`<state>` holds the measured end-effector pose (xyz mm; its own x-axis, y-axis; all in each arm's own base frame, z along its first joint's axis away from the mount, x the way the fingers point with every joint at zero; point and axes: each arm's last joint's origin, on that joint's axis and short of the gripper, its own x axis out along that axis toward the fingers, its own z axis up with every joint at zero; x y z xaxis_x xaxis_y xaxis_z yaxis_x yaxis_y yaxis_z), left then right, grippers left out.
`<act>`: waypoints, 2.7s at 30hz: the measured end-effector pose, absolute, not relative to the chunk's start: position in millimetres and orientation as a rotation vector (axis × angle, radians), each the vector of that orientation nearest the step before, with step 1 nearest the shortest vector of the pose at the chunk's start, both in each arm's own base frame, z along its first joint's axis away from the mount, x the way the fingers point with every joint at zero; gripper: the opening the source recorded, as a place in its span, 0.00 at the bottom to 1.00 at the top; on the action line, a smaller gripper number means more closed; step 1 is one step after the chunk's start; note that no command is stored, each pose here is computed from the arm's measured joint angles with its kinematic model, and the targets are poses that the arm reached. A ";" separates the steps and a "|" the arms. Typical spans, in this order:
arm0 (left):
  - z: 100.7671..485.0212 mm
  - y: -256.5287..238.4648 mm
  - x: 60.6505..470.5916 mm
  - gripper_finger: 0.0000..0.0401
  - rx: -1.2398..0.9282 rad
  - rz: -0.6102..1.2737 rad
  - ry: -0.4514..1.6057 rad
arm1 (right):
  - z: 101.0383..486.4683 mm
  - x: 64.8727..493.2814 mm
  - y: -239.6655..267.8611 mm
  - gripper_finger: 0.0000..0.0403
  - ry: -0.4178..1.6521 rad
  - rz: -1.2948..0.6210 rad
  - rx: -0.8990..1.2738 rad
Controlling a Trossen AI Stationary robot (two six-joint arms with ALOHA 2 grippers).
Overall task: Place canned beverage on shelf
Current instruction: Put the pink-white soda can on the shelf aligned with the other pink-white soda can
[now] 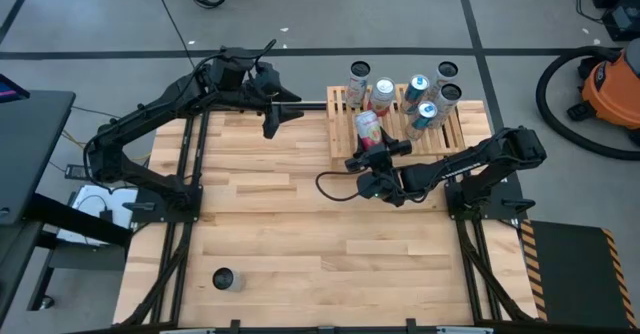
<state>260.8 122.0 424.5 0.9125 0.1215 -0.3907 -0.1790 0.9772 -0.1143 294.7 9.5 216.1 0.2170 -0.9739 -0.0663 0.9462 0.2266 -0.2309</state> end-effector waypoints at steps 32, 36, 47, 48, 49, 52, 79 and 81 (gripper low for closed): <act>421.4 124.7 265.9 0.96 -0.268 0.199 0.385 | 219.2 296.8 5.4 0.73 0.214 -1.345 -0.154; 423.1 125.1 266.6 0.96 -0.258 0.203 0.366 | 219.2 296.7 5.4 0.73 0.217 -1.351 -0.165; 426.9 119.9 270.7 0.96 -0.259 0.183 0.327 | 219.5 296.9 5.4 0.73 0.218 -1.352 -0.169; 426.8 119.5 270.8 0.96 -0.262 0.183 0.329 | 219.6 296.9 5.4 0.73 0.218 -1.352 -0.168; 426.5 119.5 270.6 0.96 -0.267 0.184 0.332 | 219.7 297.0 5.4 0.73 0.216 -1.352 -0.166; 426.5 118.7 271.0 0.96 -0.280 0.183 0.331 | 219.9 297.1 5.5 0.73 0.213 -1.352 -0.163; 400.9 114.7 303.6 0.96 -0.299 0.107 0.416 | 247.6 302.2 33.5 0.73 0.188 -1.357 -0.232; 400.4 111.7 306.7 0.96 -0.298 0.095 0.410 | 255.8 301.4 36.8 0.73 0.177 -1.341 -0.220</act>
<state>306.7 111.7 400.4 0.9136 0.0308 -0.4054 -0.1501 0.9522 -0.2660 301.4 36.8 255.8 0.2202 -0.9755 -0.0004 0.9423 0.2128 -0.2586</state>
